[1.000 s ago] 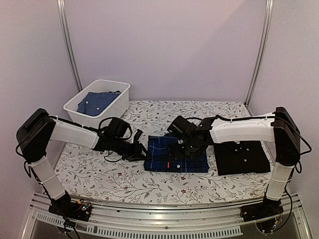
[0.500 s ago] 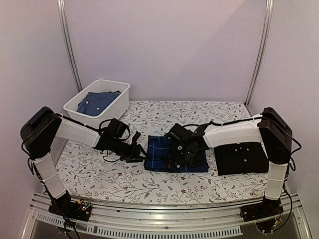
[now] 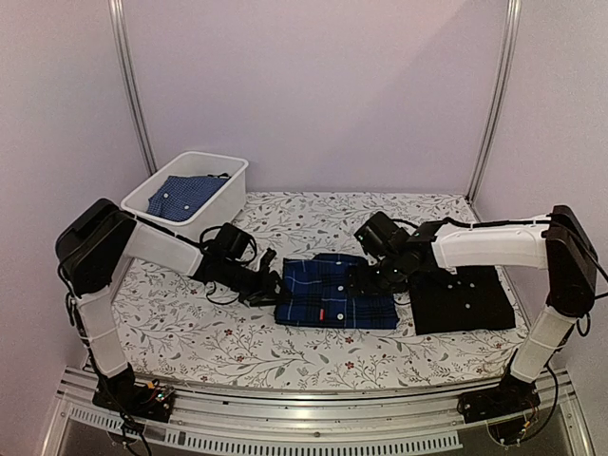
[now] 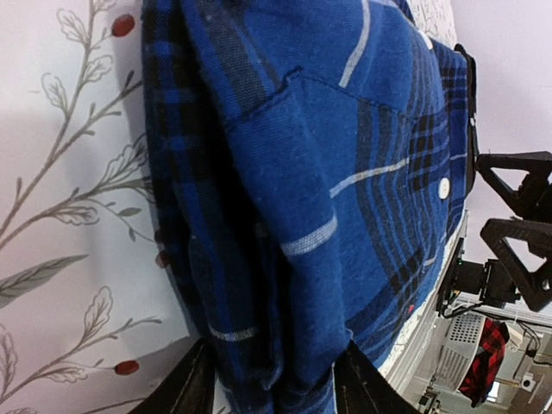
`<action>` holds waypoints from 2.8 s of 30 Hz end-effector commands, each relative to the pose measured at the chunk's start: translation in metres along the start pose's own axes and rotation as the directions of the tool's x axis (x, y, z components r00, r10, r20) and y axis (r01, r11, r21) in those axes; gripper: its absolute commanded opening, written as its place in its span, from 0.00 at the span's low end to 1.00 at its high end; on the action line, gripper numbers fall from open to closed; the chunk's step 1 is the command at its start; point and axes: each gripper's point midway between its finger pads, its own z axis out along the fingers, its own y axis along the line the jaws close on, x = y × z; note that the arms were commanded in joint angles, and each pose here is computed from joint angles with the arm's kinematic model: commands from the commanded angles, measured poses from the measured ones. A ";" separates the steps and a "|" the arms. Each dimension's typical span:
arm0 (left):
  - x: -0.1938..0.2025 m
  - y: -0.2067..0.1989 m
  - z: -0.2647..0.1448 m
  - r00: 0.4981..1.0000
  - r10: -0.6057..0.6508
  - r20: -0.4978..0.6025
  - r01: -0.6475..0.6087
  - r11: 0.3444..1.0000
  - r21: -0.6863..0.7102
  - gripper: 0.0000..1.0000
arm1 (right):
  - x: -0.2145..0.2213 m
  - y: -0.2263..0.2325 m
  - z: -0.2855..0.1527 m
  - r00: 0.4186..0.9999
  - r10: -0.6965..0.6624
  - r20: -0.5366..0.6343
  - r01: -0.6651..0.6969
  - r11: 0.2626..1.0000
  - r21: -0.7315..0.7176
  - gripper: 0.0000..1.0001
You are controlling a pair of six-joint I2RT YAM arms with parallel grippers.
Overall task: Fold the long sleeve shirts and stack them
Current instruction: Smooth out the square-folded shirt at the center of the board, then pick up the square-folded shirt from the center of the board, then turn over the square-folded shirt at the center of the board.
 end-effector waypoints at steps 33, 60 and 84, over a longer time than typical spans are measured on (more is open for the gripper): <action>-0.026 0.023 0.008 0.998 -0.057 0.021 0.059 0.994 -0.090 0.52 | 0.043 -0.094 0.043 0.987 0.139 -0.084 -0.135 0.990 0.052 0.35; -0.008 0.028 -0.036 0.998 -0.065 0.009 0.066 0.984 -0.168 0.00 | -0.008 -0.024 0.004 0.997 0.073 -0.004 -0.072 0.980 -0.185 0.46; -0.039 0.004 -0.100 0.996 0.005 0.089 0.004 0.994 -0.106 0.00 | 0.007 -0.001 0.069 0.994 0.039 -0.105 -0.052 0.991 -0.126 0.17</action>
